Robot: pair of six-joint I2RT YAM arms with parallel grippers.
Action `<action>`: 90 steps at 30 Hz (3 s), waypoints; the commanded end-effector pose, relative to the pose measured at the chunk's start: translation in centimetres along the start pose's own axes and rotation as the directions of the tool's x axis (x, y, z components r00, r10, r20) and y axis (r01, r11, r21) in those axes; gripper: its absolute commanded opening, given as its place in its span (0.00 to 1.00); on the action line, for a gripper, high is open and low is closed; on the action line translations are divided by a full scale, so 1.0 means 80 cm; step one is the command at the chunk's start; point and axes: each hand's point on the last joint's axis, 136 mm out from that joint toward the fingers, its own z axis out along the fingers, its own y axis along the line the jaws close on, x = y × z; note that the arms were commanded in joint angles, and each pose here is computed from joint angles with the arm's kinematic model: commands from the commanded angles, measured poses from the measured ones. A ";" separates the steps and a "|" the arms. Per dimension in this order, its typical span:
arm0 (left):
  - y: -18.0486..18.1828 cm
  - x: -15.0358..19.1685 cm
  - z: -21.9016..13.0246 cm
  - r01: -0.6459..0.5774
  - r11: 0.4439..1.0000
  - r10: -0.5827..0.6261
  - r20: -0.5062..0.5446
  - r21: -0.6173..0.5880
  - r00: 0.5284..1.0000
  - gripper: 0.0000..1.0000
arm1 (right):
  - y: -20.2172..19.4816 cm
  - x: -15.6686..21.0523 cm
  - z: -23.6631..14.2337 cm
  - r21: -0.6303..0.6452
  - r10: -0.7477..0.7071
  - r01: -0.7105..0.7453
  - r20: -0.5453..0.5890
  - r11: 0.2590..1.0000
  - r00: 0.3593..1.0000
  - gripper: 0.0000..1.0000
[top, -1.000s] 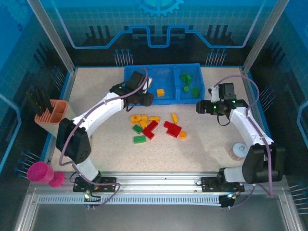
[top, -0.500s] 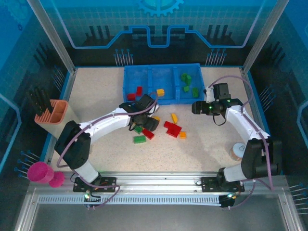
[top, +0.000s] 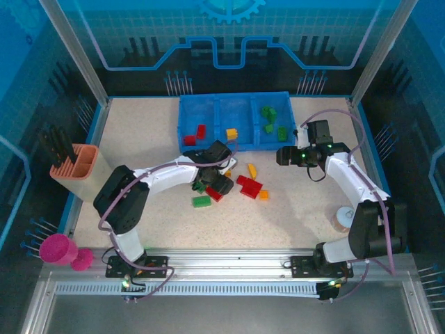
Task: Sort the legos into containers by color
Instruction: Pick up the lego from the center of the table, then place the lego in the container.
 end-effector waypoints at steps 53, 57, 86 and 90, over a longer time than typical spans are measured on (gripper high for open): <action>0.286 -0.182 -0.082 0.484 0.834 -0.349 0.426 -0.264 0.835 0.15 | 0.024 0.007 0.021 -0.013 -0.035 0.035 -0.027 0.999 0.999 0.87; 0.306 -0.188 -0.052 0.511 0.820 -0.387 0.409 -0.257 0.826 0.15 | 0.026 0.006 0.019 -0.014 -0.042 0.041 -0.027 0.999 0.999 0.87; 0.261 -0.180 -0.099 0.439 0.879 -0.347 0.382 -0.185 0.857 0.48 | 0.029 0.020 0.008 0.017 -0.063 0.064 -0.045 0.998 0.997 0.88; 0.197 -0.122 -0.128 0.327 0.925 -0.264 0.291 -0.194 0.920 0.54 | 0.039 0.015 0.008 -0.026 -0.063 0.062 -0.033 0.998 0.997 0.88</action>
